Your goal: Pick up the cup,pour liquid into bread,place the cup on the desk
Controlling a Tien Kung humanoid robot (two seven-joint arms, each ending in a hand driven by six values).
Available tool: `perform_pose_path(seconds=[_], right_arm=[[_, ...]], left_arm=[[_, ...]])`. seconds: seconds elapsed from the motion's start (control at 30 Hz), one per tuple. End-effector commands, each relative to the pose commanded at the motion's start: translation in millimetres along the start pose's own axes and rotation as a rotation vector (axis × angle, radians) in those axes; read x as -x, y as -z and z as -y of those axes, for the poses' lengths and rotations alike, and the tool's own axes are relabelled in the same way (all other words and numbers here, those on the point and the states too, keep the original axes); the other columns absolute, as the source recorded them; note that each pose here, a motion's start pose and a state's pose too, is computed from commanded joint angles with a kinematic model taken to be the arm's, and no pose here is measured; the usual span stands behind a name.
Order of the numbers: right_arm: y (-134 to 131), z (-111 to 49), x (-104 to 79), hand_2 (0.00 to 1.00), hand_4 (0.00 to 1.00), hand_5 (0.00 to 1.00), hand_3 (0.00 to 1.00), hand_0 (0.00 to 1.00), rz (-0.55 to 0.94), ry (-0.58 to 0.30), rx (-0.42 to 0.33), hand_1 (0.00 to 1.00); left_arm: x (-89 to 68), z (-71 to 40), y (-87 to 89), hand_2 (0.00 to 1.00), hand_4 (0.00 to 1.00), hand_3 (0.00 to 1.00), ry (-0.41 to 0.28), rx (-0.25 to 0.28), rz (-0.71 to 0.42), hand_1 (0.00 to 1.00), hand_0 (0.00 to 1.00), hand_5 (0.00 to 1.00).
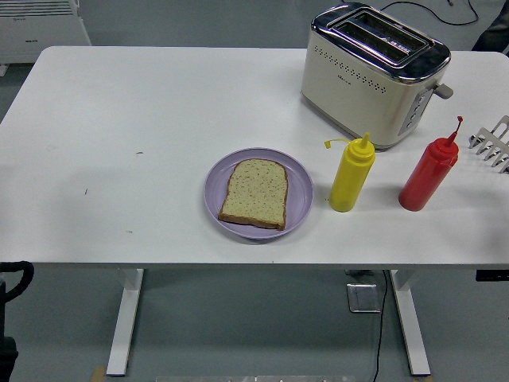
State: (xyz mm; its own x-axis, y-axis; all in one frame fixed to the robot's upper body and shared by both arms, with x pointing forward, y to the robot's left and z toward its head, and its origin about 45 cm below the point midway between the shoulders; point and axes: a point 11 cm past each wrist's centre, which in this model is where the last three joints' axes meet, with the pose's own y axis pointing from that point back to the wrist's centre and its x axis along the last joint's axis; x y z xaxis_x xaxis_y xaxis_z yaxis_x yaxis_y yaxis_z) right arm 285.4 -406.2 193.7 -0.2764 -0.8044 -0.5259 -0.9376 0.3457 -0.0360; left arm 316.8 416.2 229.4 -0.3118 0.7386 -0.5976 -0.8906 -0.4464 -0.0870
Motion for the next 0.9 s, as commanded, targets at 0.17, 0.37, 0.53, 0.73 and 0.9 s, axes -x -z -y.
perform_pose_path(seconds=[0.17,0.37,0.53,0.73,0.9], right_arm=[[6.4,12.7,5.7,0.769,0.706,0.208,0.795,0.801,0.103,-0.013,0.002,0.754],[13.3,23.4,13.0,0.759,0.688,0.377,0.786,0.796,0.168,-0.003,-0.019,0.751],[18.7,31.0,18.9,0.76,0.675,0.453,0.79,0.796,0.179,0.013,-0.037,0.75],[22.8,39.9,28.8,0.763,0.688,0.45,0.791,0.8,0.173,0.043,-0.053,0.752],[23.4,42.6,32.4,0.768,0.693,0.449,0.797,0.802,0.159,0.055,-0.056,0.755]], left_arm=[[-0.3,0.1,-1.1,0.737,0.649,0.671,-0.003,0.009,-0.003,0.74,0.72,0.998],[-1.1,-0.3,-0.5,0.737,0.65,0.67,-0.005,0.005,-0.002,0.738,0.72,0.998],[-1.4,-0.4,-0.4,0.737,0.649,0.671,-0.006,0.004,-0.002,0.739,0.72,0.998],[-0.8,-0.3,0.2,0.738,0.649,0.67,-0.005,0.003,-0.003,0.738,0.72,0.998],[-0.8,-0.2,0.0,0.737,0.649,0.67,-0.005,0.003,-0.003,0.738,0.72,0.998]])
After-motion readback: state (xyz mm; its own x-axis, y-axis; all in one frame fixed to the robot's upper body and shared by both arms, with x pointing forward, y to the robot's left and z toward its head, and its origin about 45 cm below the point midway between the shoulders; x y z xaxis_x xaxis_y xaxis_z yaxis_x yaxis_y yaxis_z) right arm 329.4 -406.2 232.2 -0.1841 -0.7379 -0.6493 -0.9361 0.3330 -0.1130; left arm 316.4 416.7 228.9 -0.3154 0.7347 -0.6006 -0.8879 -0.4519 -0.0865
